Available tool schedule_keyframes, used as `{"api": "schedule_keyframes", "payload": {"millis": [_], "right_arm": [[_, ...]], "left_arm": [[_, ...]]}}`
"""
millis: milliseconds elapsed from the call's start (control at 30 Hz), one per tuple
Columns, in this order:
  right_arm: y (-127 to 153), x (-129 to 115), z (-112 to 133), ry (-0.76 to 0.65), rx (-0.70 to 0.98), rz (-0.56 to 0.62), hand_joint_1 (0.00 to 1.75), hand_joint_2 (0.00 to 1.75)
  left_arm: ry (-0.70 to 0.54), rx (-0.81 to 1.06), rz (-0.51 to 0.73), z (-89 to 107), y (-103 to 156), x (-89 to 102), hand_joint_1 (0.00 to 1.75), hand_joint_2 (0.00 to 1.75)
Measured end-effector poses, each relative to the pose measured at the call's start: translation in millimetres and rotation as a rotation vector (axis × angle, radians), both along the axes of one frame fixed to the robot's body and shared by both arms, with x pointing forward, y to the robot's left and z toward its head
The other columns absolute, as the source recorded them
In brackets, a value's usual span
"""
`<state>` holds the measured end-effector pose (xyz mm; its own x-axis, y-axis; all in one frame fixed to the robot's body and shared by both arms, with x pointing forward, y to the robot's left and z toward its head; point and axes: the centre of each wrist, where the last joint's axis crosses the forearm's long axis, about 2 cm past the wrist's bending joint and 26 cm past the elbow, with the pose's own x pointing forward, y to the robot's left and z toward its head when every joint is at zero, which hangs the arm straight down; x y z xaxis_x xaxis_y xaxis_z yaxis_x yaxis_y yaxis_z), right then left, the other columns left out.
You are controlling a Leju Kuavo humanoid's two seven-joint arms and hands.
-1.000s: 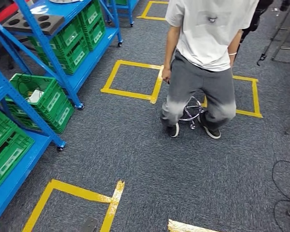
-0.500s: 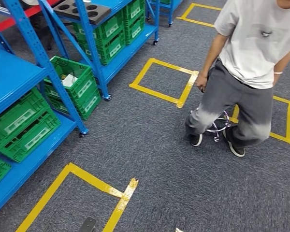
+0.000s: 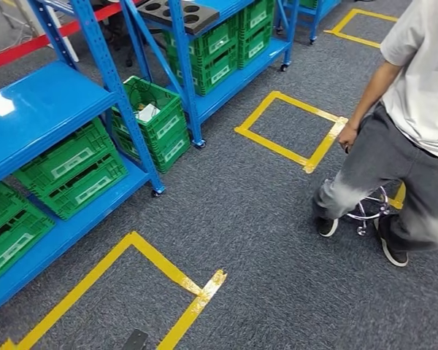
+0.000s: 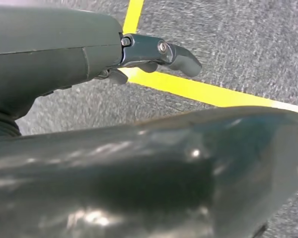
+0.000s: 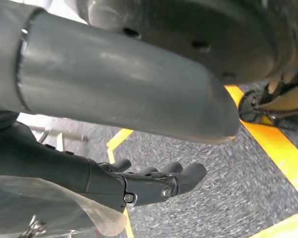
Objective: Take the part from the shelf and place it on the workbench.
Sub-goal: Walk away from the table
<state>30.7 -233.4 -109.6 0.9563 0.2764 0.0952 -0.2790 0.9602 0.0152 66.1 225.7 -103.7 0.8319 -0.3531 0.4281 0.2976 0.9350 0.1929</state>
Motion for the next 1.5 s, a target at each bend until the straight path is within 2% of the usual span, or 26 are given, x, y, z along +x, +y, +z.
{"api": "schedule_keyframes", "payload": {"millis": [1500], "right_arm": [[-3.6,3.9,0.0,-0.005,0.004,-0.006,0.00,0.00]], "left_arm": [[-0.022,-0.007,0.000,0.0,-0.8,-0.6,0.00,0.00]]}}
